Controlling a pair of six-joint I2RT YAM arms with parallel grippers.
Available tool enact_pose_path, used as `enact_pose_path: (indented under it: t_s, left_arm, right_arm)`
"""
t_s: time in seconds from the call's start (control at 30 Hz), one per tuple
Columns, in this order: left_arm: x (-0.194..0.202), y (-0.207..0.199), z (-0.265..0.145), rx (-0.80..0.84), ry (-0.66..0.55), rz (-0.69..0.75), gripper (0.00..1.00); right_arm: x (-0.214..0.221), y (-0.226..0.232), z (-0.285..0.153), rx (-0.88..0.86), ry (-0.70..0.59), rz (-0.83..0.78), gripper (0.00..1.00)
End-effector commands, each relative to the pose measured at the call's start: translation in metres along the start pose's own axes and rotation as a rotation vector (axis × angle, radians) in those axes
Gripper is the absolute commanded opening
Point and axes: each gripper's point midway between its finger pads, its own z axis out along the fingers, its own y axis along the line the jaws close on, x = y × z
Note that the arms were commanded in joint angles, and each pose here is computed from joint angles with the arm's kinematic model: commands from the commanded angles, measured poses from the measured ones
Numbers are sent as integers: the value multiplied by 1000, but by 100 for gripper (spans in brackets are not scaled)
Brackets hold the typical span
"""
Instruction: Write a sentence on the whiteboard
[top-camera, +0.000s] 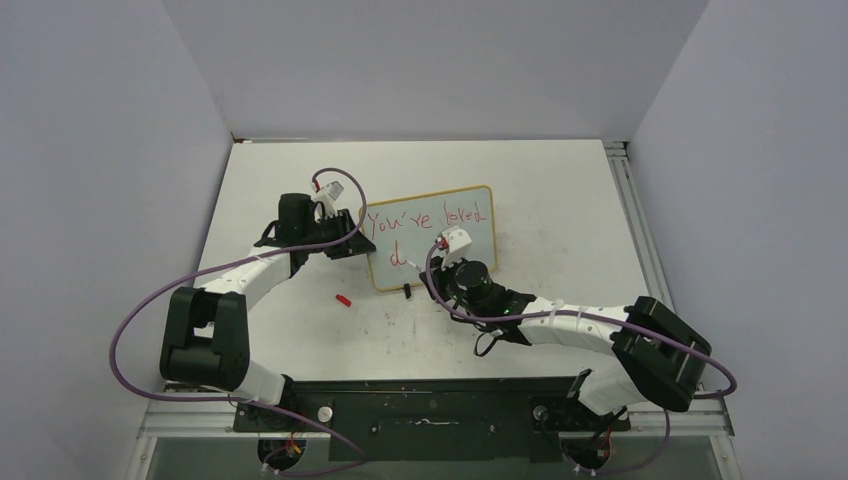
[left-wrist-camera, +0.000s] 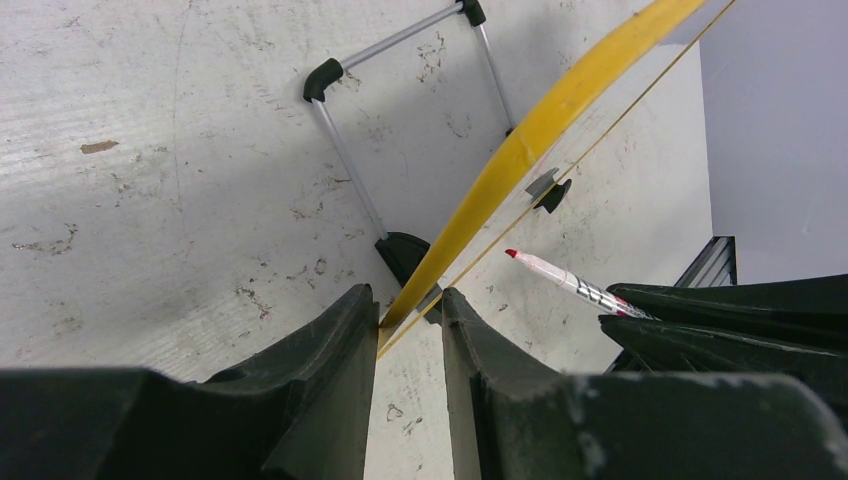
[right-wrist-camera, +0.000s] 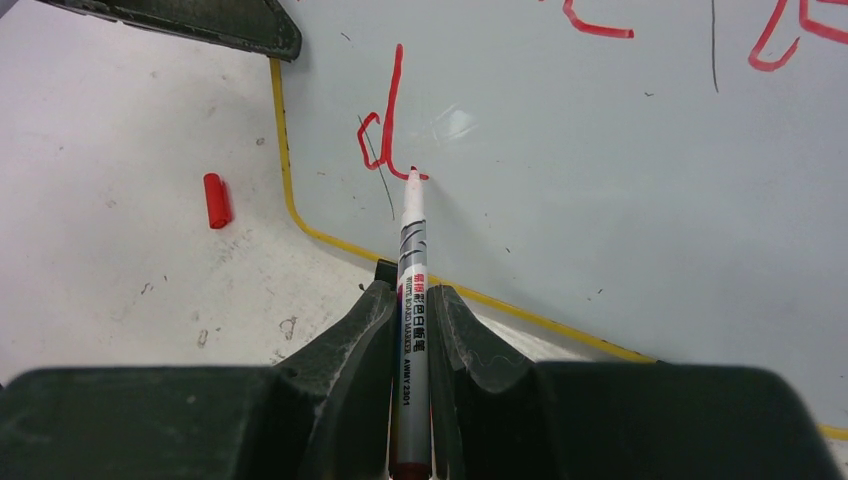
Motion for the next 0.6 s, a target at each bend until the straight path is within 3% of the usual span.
enact_pose_path:
  t_s: [0.0, 0.57]
  left_arm:
    - [-25, -23, -10, 42, -60, 67, 28]
    - [-26, -23, -10, 43, -64, 69, 28]
  right_arm:
    - [-25, 8, 8, -23, -79, 10, 5]
    - [-21, 1, 16, 18, -84, 13, 5]
